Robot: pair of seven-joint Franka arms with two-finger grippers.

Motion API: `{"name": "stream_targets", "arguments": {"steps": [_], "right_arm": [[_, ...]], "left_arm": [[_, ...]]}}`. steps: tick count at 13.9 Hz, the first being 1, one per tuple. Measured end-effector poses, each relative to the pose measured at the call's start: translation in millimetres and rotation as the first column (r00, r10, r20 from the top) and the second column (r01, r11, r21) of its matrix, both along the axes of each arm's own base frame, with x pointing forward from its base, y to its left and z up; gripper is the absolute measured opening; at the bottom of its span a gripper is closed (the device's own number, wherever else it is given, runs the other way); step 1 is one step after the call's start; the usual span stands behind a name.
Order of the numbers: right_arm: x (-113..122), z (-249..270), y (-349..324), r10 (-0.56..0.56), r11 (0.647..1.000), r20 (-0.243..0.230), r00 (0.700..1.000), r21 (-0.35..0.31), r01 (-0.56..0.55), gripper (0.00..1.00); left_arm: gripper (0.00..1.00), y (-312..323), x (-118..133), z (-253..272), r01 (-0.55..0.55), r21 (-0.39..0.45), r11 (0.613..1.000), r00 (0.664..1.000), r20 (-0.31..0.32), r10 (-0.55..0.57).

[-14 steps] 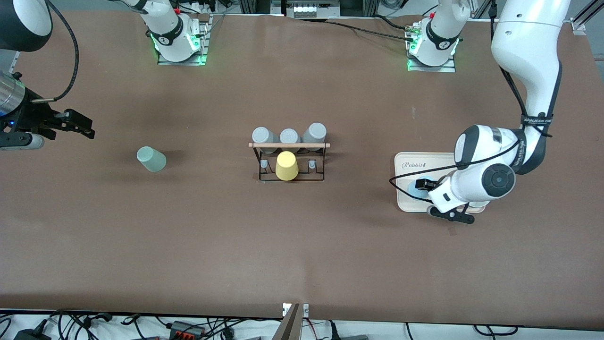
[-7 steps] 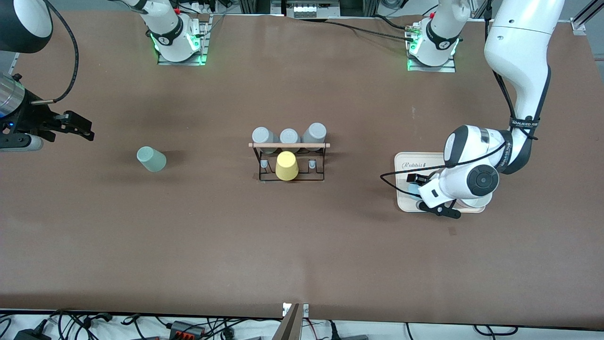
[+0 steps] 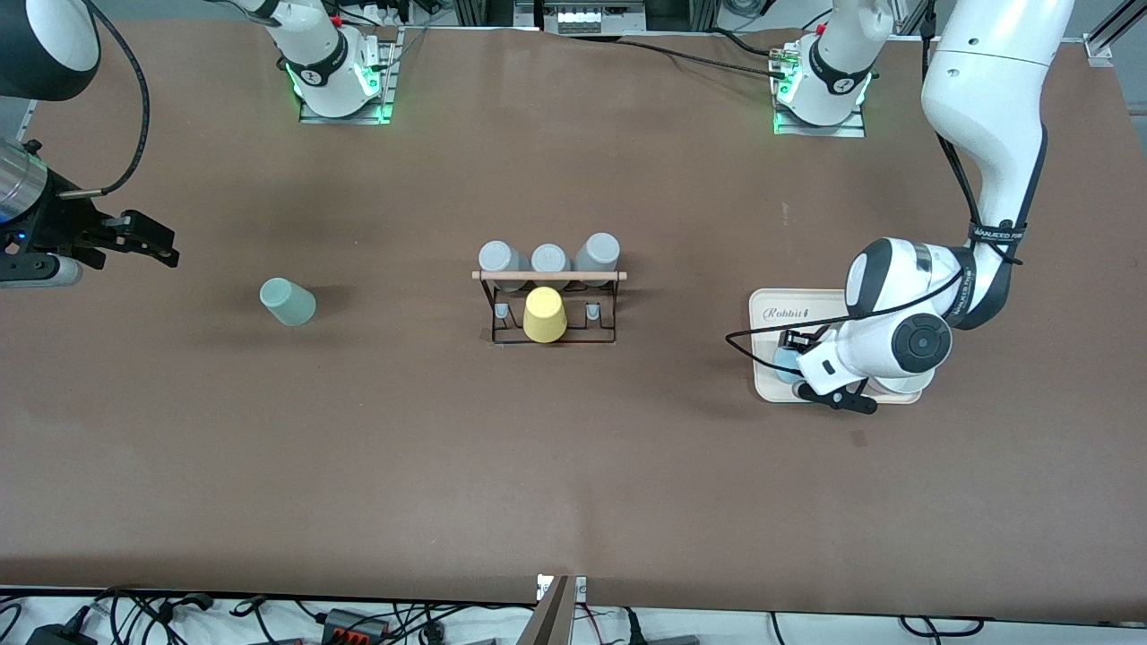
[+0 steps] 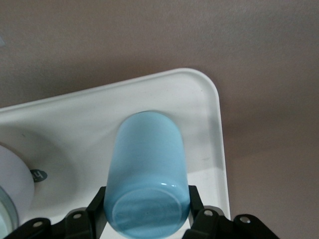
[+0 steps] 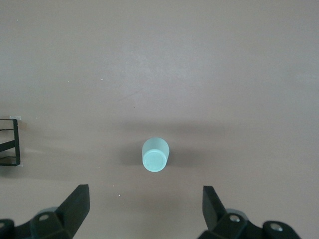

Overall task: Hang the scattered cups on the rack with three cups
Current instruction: 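Grasp the light blue cup with the left gripper, then carry the light blue cup with the left gripper to the rack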

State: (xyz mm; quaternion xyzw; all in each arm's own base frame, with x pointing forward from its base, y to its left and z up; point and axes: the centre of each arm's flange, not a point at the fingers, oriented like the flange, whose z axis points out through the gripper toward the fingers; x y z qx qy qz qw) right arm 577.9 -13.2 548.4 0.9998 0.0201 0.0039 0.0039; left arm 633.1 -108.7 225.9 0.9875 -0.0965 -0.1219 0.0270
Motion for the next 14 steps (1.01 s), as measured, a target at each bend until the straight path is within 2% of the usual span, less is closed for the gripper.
{"name": "stream_targets", "arguments": {"steps": [4,7,9,11,14], "right_arm": [[-0.4,-2.3,-0.2,0.000,1.000,-0.004,1.000,0.000,0.000,1.00],[0.1,-1.8,-0.2,0.000,1.000,0.001,1.000,-0.001,0.000,1.00],[0.8,-0.9,-0.1,0.000,1.000,0.010,1.000,-0.001,0.000,1.00],[2.4,0.8,0.7,0.002,1.000,0.026,1.000,-0.001,-0.002,1.00],[3.2,1.4,1.4,0.003,1.000,0.033,0.999,-0.001,-0.003,1.00]], "left_arm": [[0.66,-8.1,18.5,29.0,-0.029,-0.046,0.999,0.998,0.060,0.031],[0.66,-48.4,30.0,76.2,-0.035,-0.102,0.994,0.994,0.102,0.046],[0.66,-96.2,28.8,123.9,-0.077,-0.133,0.988,0.991,0.101,0.091],[0.66,-141.2,18.2,177.3,-0.170,-0.145,0.975,0.980,0.074,0.183],[0.66,-199.3,-5.0,215.2,-0.328,-0.149,0.933,0.941,0.033,0.336]]}}
